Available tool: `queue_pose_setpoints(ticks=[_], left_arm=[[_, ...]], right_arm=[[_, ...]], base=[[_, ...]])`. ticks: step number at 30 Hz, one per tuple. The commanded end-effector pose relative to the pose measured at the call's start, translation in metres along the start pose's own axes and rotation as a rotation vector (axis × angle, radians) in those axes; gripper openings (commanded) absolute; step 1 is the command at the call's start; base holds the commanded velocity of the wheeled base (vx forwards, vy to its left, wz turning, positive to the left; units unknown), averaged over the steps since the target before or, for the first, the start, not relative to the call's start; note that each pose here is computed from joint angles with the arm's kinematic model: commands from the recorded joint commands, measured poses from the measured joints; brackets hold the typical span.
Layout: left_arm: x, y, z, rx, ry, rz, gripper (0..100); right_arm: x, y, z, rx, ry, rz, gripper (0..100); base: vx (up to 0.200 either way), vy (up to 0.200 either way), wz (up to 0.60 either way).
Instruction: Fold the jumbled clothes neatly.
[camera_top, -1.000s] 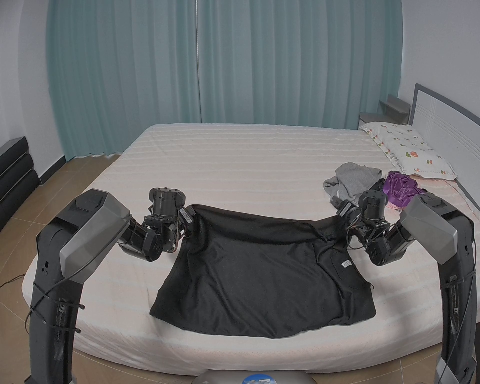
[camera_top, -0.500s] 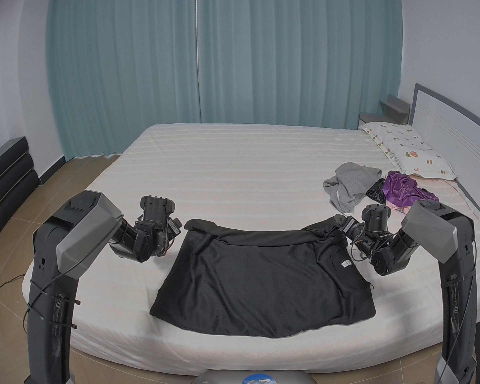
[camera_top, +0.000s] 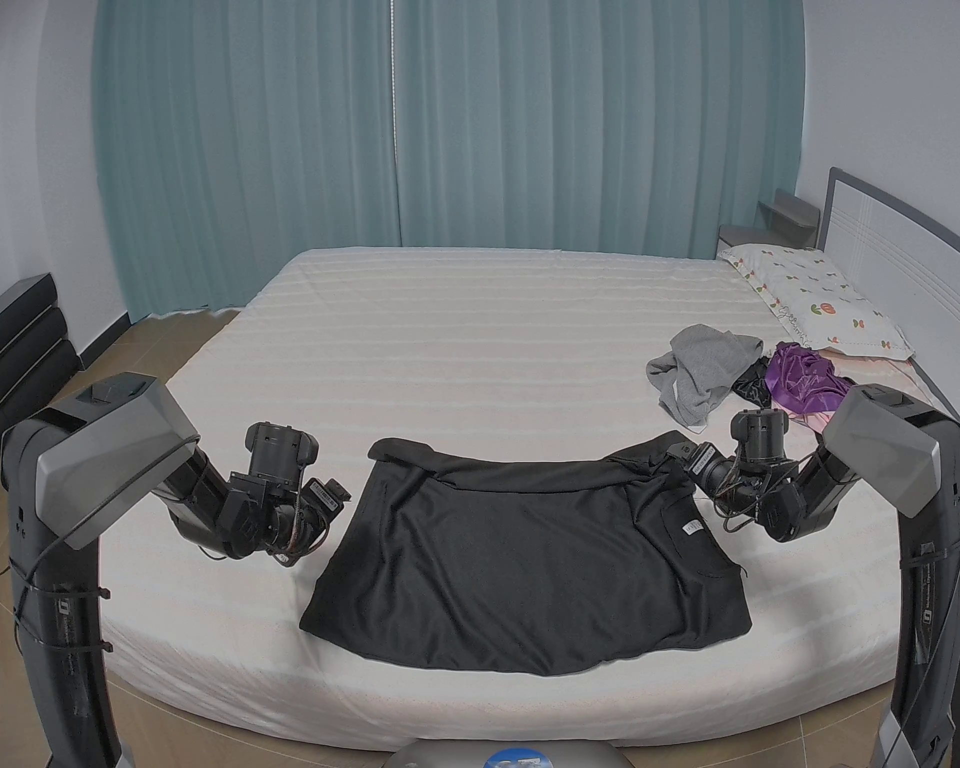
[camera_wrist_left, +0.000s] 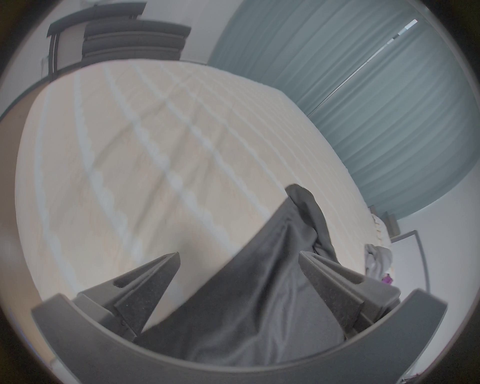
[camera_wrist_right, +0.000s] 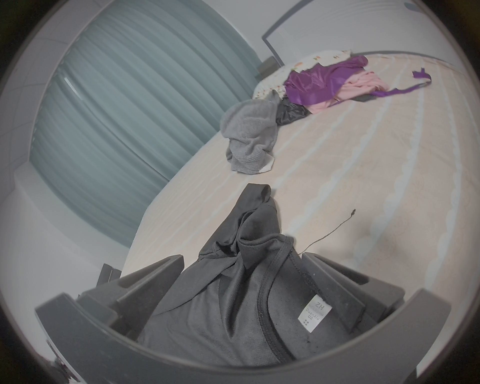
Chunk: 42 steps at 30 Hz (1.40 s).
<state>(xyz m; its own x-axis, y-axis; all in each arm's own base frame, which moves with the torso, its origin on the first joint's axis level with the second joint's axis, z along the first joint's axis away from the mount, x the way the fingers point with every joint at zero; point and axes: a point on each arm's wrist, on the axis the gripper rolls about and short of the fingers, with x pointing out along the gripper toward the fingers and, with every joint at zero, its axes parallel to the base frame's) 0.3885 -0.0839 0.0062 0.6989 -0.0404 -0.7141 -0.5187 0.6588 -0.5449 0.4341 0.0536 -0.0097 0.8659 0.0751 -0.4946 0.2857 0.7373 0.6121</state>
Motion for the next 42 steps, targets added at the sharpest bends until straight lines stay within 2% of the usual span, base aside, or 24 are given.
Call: queue_pose_setpoints(ticks=[1,6,13,23,26,28,31,36,37,42], left_arm=[[-0.031,0.003,0.000,-0.080,0.059,-0.072,100],[-0.031,0.009,-0.004,-0.089,0.053,-0.099,100],[-0.034,0.014,-0.005,-0.089,0.055,-0.096,100],[-0.032,0.015,-0.008,-0.085,0.062,-0.088,100],[-0.031,0.015,-0.007,-0.083,0.061,-0.088,100],[-0.031,0.015,-0.007,-0.083,0.061,-0.088,100],[-0.032,0.015,-0.007,-0.083,0.061,-0.088,100],[-0.031,0.015,-0.007,-0.084,0.060,-0.087,100],[-0.031,0.015,-0.007,-0.082,0.059,-0.088,100],[-0.031,0.015,-0.007,-0.082,0.057,-0.087,100]], right_arm=[[0.008,0.015,0.019,0.054,0.000,0.007,100],[0.021,0.017,0.021,0.054,0.003,-0.001,100],[0.045,0.006,0.009,0.032,0.039,-0.055,100],[0.060,0.011,0.031,-0.029,-0.034,-0.037,100],[0.071,0.005,0.031,-0.070,-0.047,-0.068,100],[0.079,0.003,0.031,-0.076,-0.073,-0.083,100],[0.091,-0.007,0.024,-0.073,-0.055,-0.122,100],[0.107,-0.011,0.022,-0.067,-0.074,-0.111,100],[0.109,-0.011,0.021,-0.067,-0.076,-0.109,0],[0.117,-0.011,0.022,-0.062,-0.098,-0.087,0]], base=[[0.000,0.000,0.00],[0.000,0.000,0.00],[0.000,0.000,0.00],[0.000,0.000,0.00],[0.000,0.000,0.00],[0.000,0.000,0.00],[0.000,0.000,0.00],[0.000,0.000,0.00],[0.000,0.000,0.00],[0.000,0.000,0.00]])
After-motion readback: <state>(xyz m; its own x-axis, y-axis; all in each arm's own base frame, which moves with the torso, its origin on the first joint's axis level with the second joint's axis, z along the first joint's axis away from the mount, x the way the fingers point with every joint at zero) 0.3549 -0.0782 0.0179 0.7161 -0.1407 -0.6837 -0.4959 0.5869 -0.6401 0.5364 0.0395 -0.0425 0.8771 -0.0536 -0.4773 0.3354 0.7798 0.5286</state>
